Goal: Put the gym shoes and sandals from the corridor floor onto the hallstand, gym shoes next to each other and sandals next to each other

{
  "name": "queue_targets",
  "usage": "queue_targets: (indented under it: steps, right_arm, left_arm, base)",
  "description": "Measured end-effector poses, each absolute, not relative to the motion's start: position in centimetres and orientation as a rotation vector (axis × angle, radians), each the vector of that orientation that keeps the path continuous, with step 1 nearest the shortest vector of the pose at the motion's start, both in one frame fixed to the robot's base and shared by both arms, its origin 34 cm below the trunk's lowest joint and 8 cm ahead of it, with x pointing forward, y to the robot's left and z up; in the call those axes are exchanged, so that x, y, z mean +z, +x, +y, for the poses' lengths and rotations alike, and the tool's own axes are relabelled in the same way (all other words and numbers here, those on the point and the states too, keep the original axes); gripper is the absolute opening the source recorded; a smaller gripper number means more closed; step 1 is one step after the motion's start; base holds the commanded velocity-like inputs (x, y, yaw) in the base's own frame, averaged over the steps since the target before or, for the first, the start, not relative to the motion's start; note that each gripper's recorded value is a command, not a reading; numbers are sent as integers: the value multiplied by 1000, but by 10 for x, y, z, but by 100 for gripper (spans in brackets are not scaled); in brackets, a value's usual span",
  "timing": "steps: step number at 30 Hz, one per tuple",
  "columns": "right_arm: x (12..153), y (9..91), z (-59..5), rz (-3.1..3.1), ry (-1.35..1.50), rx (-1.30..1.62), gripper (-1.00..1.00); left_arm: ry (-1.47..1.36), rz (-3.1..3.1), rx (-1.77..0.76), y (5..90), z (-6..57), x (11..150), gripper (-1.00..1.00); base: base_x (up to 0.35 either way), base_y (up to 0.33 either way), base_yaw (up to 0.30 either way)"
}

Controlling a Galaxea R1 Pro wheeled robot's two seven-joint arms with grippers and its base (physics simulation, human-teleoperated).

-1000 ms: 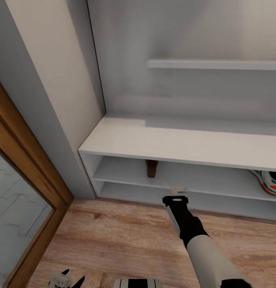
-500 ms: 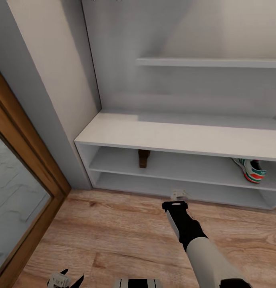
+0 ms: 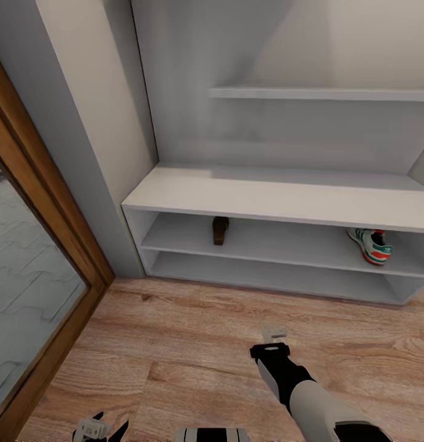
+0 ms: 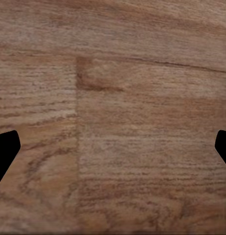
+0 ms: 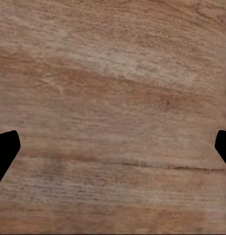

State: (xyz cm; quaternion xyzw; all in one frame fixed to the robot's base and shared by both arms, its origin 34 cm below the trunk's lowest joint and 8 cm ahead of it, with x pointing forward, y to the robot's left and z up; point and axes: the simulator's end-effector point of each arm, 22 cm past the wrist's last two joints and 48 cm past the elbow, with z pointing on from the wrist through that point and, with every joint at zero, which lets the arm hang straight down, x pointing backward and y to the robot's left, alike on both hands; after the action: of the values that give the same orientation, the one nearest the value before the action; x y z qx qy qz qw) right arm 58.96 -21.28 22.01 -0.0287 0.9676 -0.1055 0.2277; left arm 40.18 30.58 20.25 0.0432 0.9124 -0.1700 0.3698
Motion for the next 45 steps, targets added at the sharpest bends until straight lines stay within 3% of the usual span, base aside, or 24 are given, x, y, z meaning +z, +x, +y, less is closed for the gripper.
queue_targets:
  steps: [8,27,45]
  right_arm:
    - [187,531,-344,2612,-70,-418,100]
    - [177,506,-360,2616,-91,-364,100]
    - [174,489,-360,2628,-92,-366,100]
  left_arm:
    - [101,2347,-411,402,310,201,100]
    - [104,2347,-412,401,309,201,100]
    - [108,2342,-397,402,315,203,100]
  base:
    - [-12,0,0]
    - [0,0,-4]
    - [0,0,-229]
